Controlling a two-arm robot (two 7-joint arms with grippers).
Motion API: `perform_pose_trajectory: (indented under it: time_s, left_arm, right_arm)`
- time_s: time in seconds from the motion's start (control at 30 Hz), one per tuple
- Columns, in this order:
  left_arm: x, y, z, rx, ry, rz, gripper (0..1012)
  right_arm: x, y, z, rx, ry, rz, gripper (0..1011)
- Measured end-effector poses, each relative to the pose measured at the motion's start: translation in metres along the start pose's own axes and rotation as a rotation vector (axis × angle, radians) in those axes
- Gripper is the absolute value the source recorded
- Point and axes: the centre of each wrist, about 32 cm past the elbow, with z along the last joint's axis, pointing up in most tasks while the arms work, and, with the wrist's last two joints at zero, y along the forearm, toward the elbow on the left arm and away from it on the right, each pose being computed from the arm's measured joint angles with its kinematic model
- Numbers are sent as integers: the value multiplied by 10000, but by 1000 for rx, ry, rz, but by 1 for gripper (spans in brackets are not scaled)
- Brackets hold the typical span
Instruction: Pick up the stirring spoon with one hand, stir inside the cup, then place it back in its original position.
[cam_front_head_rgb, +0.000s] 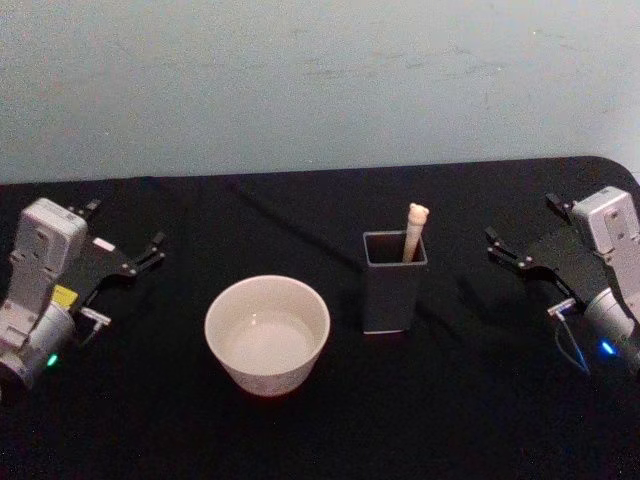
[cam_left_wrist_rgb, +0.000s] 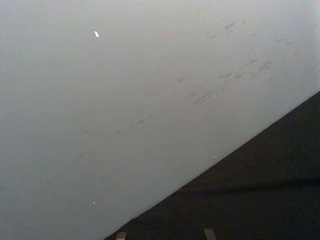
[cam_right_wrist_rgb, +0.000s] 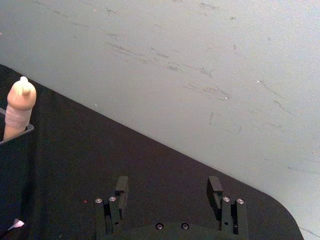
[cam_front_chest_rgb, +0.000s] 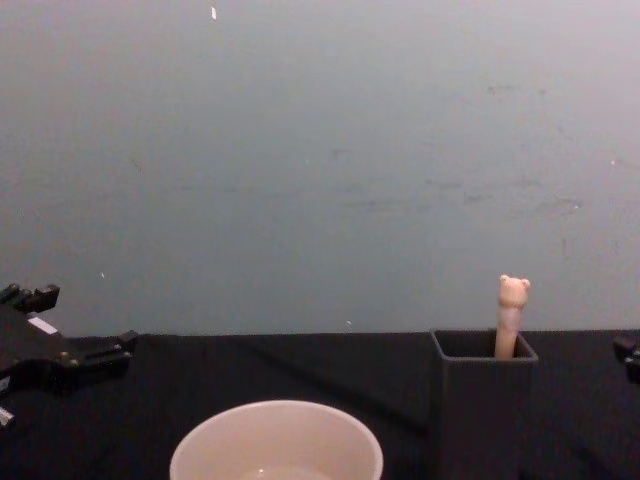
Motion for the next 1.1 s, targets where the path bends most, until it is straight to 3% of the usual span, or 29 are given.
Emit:
perform_pose_trajectory:
  time_s: [1.1]
  left_arm:
    - [0, 0, 0, 0, 0, 0, 1001]
  right_arm:
    - [0, 0, 0, 0, 0, 0, 1003]
